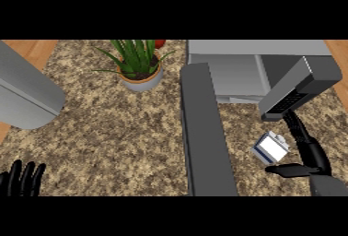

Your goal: Pick up the milk, place it into the microwave and close the microwave

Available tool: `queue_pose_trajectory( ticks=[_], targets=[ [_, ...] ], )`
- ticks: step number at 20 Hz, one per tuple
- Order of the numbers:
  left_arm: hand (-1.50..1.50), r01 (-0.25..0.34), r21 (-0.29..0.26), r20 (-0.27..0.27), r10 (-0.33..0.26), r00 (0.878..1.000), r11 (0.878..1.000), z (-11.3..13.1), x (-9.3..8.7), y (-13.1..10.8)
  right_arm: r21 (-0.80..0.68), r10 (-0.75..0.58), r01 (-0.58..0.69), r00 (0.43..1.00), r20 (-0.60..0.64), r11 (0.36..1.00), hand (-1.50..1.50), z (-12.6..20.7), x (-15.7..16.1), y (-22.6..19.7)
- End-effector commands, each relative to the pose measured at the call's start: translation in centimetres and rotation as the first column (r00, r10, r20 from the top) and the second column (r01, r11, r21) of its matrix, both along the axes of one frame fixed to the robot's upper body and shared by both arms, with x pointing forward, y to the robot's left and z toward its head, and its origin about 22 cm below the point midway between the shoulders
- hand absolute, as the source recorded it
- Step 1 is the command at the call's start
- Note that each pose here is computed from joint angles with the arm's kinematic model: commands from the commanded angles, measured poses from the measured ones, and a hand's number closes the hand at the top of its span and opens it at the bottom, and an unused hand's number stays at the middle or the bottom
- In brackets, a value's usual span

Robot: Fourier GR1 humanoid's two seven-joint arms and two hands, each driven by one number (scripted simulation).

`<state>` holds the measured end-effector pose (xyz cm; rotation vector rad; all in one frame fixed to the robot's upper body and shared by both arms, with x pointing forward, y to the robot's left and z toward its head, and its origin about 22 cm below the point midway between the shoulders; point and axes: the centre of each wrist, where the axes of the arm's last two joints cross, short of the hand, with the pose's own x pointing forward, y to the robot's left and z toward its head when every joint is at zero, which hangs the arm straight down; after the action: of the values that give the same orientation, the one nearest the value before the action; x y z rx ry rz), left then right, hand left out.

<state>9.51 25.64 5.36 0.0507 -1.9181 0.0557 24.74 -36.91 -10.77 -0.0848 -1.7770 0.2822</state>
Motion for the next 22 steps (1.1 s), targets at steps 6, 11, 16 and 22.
queue_pose_trajectory(
  ticks=[6,11,16,22],
  targets=[
    [-1.5,-0.003,0.007,0.001,0.003,1.0,1.0,1.7,-1.0,-0.3,0.051,0.059,-0.058,0.998,-0.003,0.997,-1.5,-1.1,-0.7,-2.4],
    [-1.5,0.013,0.008,0.0,-0.013,1.0,1.0,-1.1,-1.0,0.0,0.112,0.105,-0.098,0.993,-0.056,0.989,-1.5,-2.7,-1.2,-0.6],
    [-1.5,0.007,-0.017,0.003,-0.007,1.0,1.0,-0.4,-0.3,-0.8,0.125,0.085,-0.081,0.996,-0.031,0.989,-1.5,-3.0,-0.8,0.5],
    [-1.5,0.016,-0.008,0.002,-0.016,1.0,1.0,0.5,0.1,0.0,0.147,0.087,-0.085,0.996,-0.011,0.986,-1.5,-3.2,-0.7,0.8]
  ],
)
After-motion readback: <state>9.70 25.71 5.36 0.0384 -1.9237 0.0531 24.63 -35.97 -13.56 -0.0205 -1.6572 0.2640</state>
